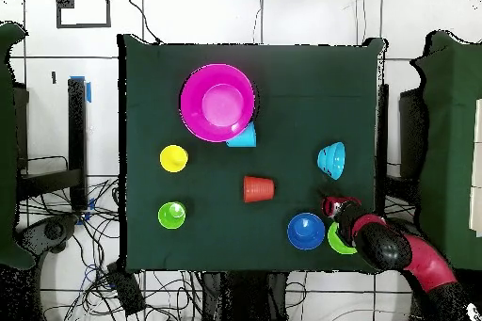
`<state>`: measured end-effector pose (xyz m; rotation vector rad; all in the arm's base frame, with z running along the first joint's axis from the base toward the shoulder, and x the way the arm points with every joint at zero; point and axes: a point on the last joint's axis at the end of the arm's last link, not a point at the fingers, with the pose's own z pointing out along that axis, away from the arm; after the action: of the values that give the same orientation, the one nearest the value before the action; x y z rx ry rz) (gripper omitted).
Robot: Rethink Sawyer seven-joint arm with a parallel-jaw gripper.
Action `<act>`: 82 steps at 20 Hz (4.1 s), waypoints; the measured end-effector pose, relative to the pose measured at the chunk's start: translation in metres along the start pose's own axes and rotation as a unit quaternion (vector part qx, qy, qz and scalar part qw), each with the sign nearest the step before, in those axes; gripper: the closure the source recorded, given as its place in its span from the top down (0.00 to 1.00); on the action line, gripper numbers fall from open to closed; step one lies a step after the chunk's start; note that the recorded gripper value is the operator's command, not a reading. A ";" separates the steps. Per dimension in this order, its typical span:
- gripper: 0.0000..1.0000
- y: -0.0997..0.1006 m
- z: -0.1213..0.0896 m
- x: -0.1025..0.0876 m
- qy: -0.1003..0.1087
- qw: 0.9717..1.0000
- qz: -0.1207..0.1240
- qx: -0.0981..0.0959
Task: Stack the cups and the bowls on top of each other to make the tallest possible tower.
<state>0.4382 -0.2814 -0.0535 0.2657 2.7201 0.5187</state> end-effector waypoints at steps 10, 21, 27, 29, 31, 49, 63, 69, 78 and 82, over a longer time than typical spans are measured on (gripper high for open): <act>1.00 0.062 0.003 0.016 0.006 0.995 0.029 -0.093; 1.00 0.090 -0.001 0.010 0.046 0.992 0.032 -0.110; 1.00 0.085 -0.007 0.006 0.054 0.995 0.016 -0.087; 1.00 0.083 -0.008 0.005 0.054 0.995 0.016 -0.085; 1.00 0.076 -0.010 0.004 0.059 0.995 0.018 -0.081; 1.00 0.005 -0.025 -0.003 0.081 0.994 0.060 -0.049; 1.00 -0.027 -0.014 -0.005 0.037 0.996 0.049 -0.066; 1.00 -0.032 -0.002 -0.009 0.011 0.996 0.003 -0.086; 1.00 -0.024 0.006 -0.010 0.020 0.994 -0.028 -0.103; 1.00 -0.021 0.003 -0.008 0.042 0.992 -0.032 -0.111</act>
<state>0.4446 -0.3014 -0.0617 0.0993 2.7104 0.8228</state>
